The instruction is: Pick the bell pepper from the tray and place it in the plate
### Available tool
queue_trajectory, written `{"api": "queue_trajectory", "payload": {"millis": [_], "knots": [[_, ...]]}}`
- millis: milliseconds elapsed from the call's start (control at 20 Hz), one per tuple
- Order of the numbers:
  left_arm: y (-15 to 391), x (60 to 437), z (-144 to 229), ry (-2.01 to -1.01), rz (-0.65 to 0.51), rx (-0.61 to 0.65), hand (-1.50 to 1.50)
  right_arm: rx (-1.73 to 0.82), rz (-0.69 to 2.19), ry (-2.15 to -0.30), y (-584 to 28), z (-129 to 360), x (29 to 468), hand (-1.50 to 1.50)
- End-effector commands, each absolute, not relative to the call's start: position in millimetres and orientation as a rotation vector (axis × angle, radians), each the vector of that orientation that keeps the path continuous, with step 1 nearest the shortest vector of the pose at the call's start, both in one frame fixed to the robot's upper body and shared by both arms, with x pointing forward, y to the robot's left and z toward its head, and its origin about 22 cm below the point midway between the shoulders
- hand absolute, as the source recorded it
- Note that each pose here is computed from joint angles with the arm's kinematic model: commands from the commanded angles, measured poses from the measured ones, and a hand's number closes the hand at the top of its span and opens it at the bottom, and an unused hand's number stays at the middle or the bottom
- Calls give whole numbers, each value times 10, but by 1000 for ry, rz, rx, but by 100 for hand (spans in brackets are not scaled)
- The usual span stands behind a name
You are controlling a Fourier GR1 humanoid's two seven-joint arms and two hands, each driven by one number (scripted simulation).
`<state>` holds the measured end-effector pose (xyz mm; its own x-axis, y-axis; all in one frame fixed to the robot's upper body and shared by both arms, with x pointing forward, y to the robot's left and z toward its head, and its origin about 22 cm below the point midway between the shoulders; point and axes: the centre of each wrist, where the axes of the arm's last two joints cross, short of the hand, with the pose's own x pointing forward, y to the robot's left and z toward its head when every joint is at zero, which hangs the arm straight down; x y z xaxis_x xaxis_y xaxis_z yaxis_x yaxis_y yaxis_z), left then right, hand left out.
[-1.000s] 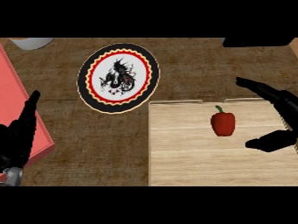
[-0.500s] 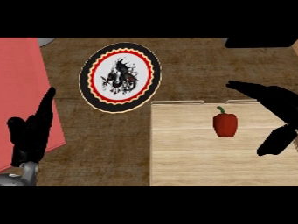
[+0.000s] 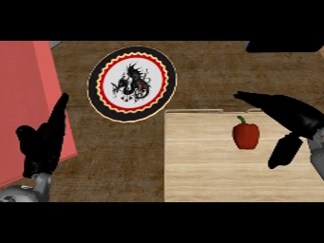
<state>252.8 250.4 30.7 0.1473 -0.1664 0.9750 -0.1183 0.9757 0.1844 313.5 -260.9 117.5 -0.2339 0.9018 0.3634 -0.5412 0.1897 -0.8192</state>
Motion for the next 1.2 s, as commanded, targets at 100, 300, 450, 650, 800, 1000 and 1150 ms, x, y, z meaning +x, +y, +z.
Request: {"api": "queue_trajectory", "payload": {"millis": [100,300,450,650,800,1000,1150], "knots": [[2604,2395,-60,-1282,-28,241,0,-396,1442,-1132,-2479,1063,3139,-150],[2485,2553,25,-1278,-27,250,0,-406,1453,-1108,-2410,1038,3168,-150],[2459,2502,-62,-1302,-35,259,0,-399,1442,-1105,-2531,1133,3258,-150],[2548,2536,-37,-1297,-25,256,0,-399,1448,-1096,-2472,911,3201,-150],[2606,2513,-26,-1284,-30,254,0,-403,1443,-1095,-2605,893,3205,-150],[2440,2502,33,-1290,-35,228,0,-403,1463,-1064,-2516,516,3202,150],[2549,2578,-8,-1287,-32,239,0,-423,1520,-1157,-2511,666,3281,150]]}}
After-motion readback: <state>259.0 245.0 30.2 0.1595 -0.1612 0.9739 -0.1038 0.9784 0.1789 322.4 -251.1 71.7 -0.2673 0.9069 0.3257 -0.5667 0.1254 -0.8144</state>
